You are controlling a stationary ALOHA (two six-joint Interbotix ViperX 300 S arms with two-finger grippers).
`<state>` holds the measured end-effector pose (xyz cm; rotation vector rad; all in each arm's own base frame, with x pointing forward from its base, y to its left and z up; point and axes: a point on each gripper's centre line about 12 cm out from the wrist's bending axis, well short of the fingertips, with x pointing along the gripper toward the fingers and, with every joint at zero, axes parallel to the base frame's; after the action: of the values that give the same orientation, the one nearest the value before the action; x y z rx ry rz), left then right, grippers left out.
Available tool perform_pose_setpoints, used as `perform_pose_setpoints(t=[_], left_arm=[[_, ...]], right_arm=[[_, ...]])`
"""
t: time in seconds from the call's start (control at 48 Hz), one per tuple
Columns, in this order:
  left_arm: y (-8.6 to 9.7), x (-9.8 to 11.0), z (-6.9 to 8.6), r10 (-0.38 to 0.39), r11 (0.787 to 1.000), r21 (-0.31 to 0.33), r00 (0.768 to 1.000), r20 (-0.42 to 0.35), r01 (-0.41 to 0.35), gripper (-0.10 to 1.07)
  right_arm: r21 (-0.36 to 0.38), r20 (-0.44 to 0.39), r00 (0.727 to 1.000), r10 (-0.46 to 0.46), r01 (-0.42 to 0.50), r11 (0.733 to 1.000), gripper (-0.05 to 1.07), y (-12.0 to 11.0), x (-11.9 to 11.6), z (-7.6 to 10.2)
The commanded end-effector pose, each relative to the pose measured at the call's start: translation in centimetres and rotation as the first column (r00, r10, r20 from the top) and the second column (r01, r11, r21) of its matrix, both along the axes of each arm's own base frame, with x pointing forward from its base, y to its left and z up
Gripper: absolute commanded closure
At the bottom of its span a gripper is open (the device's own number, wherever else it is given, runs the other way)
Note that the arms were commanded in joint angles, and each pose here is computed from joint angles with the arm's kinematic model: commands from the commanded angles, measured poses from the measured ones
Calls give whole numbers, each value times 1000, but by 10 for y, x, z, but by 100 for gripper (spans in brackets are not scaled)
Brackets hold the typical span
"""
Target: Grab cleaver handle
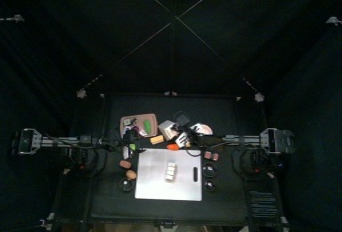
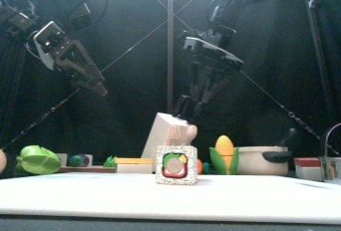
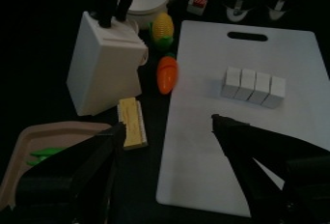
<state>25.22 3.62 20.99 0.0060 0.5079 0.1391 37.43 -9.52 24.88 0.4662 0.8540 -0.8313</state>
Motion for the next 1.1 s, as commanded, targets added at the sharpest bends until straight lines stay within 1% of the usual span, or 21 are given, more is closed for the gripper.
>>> perform_pose_setpoints(t=[0.0,0.208,0.458,0.792,0.896,1.083], left_arm=[[1,2,5,3,1000,2,1000,14,-3,-5],[1,2,5,3,1000,2,1000,15,-3,-5],[1,2,4,5,1000,0,1000,12,-5,-5],[2,1,4,8,1000,1,1000,11,-8,-5],[2,1,4,8,1000,1,1000,11,-8,-5],[2,1,3,9,1000,1,1000,8,-9,-5]], right_arm=[[-12,38,999,0,1,1000,25,-3,1,13],[-11,28,1000,-2,2,1000,25,-9,5,4],[-9,28,1000,3,-3,1000,26,-11,7,-1],[-1,12,1000,11,-11,1000,26,-12,4,-15],[0,20,1000,10,-10,1000,31,-14,3,-15],[1,42,999,22,-22,1000,45,-13,6,-14]])
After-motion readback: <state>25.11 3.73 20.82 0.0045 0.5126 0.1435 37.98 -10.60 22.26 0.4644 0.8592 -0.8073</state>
